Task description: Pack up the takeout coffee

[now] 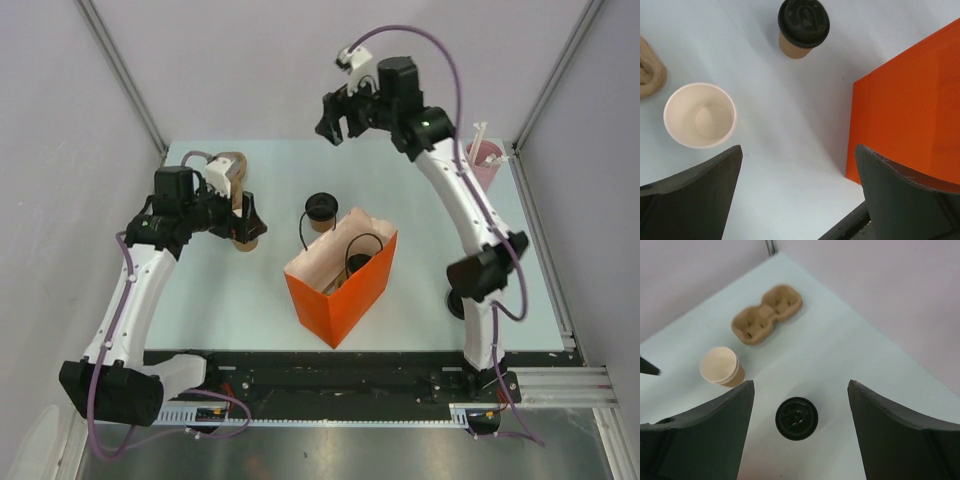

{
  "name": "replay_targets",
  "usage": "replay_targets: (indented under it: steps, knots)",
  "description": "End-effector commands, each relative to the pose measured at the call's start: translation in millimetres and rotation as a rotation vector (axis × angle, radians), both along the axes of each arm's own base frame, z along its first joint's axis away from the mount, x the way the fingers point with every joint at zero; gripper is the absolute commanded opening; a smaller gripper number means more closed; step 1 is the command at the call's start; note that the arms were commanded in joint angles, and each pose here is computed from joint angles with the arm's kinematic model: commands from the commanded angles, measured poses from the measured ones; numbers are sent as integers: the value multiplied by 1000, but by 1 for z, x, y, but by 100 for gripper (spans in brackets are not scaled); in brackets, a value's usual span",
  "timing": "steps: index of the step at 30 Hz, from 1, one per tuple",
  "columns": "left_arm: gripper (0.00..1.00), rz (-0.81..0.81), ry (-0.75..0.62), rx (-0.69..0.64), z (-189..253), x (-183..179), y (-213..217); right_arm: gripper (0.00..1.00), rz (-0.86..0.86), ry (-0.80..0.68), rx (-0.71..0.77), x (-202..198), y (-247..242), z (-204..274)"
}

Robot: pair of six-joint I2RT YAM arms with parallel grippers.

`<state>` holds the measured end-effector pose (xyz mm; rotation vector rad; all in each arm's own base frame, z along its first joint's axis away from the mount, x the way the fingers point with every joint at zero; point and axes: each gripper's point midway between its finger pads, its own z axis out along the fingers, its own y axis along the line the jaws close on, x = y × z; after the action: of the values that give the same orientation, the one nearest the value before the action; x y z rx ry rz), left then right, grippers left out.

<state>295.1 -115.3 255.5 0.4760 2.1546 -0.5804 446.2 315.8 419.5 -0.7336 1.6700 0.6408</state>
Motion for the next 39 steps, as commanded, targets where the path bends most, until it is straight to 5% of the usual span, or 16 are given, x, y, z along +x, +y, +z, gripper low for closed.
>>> replay_targets:
  steps: [1, 20, 39]
  knots:
    - [99, -46, -91, 50, -4, 0, 12, 80, 134, 166, -182, 5, 14, -84]
    - [96, -17, -8, 58, -49, 11, 38, 72, 520, 298, -512, -40, 37, -234]
    - [96, -70, 27, 12, -59, 9, 28, 62, 545, 274, -636, -42, 46, -271]
